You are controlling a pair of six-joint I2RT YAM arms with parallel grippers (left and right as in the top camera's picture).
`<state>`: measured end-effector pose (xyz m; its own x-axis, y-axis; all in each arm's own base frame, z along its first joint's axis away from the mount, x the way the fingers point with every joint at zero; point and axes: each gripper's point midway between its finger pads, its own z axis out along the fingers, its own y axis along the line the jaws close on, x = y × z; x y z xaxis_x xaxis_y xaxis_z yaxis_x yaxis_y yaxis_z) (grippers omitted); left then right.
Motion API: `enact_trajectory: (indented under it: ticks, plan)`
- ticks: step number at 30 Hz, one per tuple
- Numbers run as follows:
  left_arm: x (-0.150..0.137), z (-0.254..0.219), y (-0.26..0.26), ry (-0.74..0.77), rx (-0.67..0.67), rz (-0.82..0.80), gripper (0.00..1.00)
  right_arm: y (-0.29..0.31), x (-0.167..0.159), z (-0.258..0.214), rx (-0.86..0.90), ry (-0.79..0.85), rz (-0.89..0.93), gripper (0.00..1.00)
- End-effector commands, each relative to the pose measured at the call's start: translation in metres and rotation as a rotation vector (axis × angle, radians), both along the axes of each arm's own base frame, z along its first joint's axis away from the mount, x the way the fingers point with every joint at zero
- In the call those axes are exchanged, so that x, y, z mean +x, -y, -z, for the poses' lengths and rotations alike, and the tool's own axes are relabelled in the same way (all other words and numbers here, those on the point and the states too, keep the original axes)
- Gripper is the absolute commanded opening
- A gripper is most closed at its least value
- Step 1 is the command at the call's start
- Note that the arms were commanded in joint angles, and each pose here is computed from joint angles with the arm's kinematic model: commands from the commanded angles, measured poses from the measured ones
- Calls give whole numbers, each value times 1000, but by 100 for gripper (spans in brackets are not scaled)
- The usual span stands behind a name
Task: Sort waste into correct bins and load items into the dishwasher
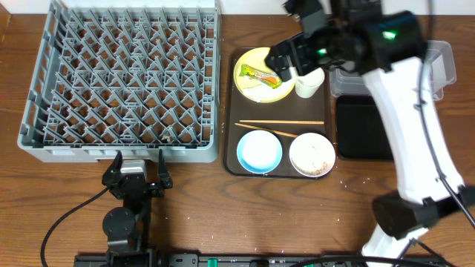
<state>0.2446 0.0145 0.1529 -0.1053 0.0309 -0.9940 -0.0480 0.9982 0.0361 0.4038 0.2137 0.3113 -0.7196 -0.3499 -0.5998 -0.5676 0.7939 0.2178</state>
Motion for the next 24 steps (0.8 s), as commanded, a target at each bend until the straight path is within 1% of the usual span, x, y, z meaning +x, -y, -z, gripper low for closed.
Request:
enact_trajectory:
  ticks: [1,5,6,8,11,14,16,19,24]
  plan:
    - [-1,15,4,-44,0,22,93,-23,-5,11,30,-50,-67,99]
    - [-1,15,4,-44,0,22,93,-43,8,34,59,-86,-100,98]
    - [-1,15,4,-44,0,22,93,-46,14,40,65,-98,-74,92]
    - [-1,15,4,-44,1,22,93,-48,30,58,70,-160,83,93]
    - [-1,15,4,-44,0,22,93,-42,53,97,39,-256,423,89]
    - [-1,15,4,-44,0,22,93,-37,67,132,-5,-281,655,89]
    - [-1,15,4,-44,0,22,93,-39,76,153,-35,-265,730,91]
    - [-1,15,4,-44,0,22,93,-43,83,183,-65,-263,817,92]
    - [-1,15,4,-44,0,22,93,-45,89,225,-90,-291,904,89]
